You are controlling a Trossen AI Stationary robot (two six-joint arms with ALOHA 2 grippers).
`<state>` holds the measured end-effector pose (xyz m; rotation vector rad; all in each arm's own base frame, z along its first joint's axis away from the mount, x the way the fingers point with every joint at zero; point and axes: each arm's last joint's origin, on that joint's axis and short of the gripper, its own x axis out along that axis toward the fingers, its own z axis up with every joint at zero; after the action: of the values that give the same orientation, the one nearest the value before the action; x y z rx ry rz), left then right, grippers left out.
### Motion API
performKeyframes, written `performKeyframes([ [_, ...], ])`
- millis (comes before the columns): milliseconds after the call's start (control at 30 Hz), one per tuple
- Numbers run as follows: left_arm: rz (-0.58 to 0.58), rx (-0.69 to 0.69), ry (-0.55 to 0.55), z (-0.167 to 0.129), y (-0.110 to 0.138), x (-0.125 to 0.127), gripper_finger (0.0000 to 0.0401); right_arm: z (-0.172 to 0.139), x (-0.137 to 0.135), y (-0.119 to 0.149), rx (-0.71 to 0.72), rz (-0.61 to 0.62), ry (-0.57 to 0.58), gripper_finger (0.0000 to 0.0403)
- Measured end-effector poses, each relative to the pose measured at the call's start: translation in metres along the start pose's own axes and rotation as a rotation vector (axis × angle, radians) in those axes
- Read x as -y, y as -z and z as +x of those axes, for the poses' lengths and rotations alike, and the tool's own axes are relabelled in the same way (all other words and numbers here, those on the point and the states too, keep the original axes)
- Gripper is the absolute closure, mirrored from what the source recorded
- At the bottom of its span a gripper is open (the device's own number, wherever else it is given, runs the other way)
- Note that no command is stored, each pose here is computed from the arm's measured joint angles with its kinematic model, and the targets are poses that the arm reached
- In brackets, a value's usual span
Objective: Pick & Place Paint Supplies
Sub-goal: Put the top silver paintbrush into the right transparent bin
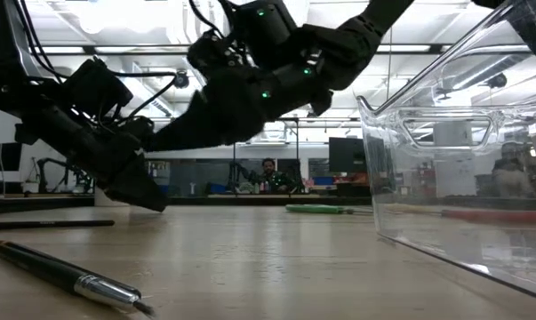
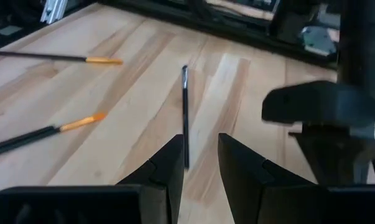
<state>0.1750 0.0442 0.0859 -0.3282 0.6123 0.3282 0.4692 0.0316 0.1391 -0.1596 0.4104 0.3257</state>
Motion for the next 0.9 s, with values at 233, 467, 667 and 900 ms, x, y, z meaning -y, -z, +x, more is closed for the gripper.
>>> performKeyframes([
  [233, 0.002, -0.007, -0.002, 0.000, 0.001, 0.000, 0.0097, 0.016, -0.003, 0.014, -0.030, 0.039, -0.015, 0.0309],
  [467, 0.003, -0.011, -0.003, 0.000, 0.001, 0.000, 0.0098, 0.034, -0.005, 0.025, -0.047, 0.052, -0.027, 0.0309],
  [667, 0.002, -0.012, -0.003, 0.000, 0.001, 0.000, 0.0098, 0.036, -0.004, 0.024, -0.039, 0.052, -0.025, 0.0309],
  [900, 0.002, -0.013, -0.004, 0.000, 0.001, 0.000, 0.0098, 0.040, -0.003, 0.024, -0.030, 0.079, -0.022, 0.0309],
])
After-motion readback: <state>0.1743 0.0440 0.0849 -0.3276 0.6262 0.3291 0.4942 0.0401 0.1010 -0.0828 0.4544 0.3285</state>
